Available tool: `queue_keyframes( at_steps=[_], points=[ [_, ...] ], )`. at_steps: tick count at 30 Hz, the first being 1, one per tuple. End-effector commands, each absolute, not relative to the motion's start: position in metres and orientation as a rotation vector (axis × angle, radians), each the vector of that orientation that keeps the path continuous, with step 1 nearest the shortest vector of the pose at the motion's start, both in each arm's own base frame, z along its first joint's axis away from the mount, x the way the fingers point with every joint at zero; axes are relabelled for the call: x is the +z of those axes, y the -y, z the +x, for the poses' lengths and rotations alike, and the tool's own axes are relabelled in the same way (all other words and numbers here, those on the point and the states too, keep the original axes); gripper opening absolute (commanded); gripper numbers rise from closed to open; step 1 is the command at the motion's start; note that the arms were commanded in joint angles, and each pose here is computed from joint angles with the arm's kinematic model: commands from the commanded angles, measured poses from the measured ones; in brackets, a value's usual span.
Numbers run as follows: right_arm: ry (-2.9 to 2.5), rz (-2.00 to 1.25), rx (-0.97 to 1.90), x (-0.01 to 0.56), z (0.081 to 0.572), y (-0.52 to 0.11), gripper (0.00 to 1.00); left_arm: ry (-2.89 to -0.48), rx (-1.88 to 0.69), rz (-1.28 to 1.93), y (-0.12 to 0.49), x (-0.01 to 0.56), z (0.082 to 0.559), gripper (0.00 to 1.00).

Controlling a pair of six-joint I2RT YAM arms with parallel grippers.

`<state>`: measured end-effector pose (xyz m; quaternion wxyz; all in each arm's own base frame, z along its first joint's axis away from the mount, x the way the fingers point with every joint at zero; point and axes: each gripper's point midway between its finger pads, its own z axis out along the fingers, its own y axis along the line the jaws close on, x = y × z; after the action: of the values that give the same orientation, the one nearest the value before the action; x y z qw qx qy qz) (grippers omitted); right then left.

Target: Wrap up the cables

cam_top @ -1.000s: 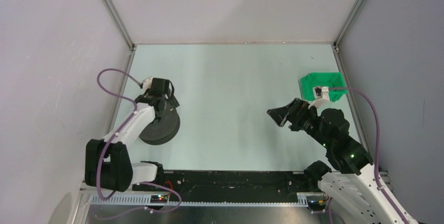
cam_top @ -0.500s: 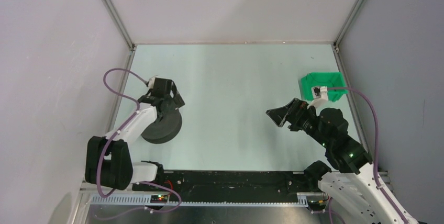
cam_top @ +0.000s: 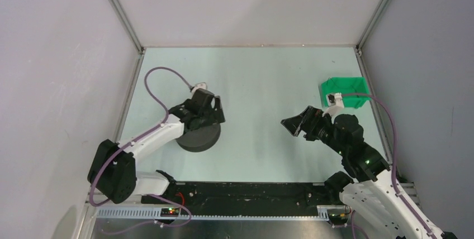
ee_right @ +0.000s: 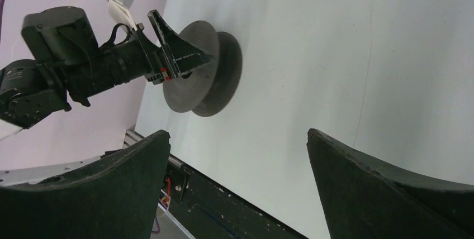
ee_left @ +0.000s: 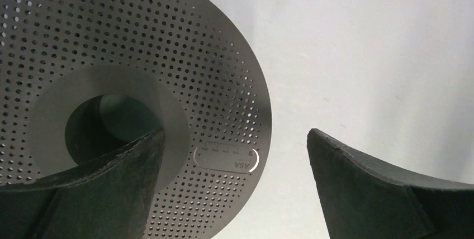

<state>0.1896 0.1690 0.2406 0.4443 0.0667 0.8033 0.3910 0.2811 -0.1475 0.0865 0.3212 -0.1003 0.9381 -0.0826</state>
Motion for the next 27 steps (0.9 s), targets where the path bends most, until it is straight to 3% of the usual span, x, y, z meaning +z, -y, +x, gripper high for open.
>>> queue_keyframes(
  at_steps=[1, 5, 10, 18, 27],
  points=[
    [-1.929, 0.101, 1.051, 0.251, 0.189, -0.181, 0.95, -2.367, -0.439, -0.137, 0.214, 0.131, 0.289, 1.00],
    [-1.919, 0.081, 1.081, 0.246, 0.189, -0.186, 0.92, -2.311, -0.538, -0.035, 0.242, 0.163, 0.283, 0.99],
    [-1.880, 0.043, 1.153, 0.242, 0.190, -0.199, 0.85, -2.163, -0.572, 0.002, 0.230, 0.214, 0.280, 0.99],
    [-1.859, -0.025, 1.271, 0.227, 0.202, -0.241, 0.58, -1.981, -0.436, -0.143, 0.135, 0.255, 0.272, 1.00],
    [-1.826, -0.187, 1.434, 0.209, 0.214, -0.316, 0.58, -1.776, -0.129, -0.164, 0.044, 0.276, 0.229, 1.00]
  ],
)
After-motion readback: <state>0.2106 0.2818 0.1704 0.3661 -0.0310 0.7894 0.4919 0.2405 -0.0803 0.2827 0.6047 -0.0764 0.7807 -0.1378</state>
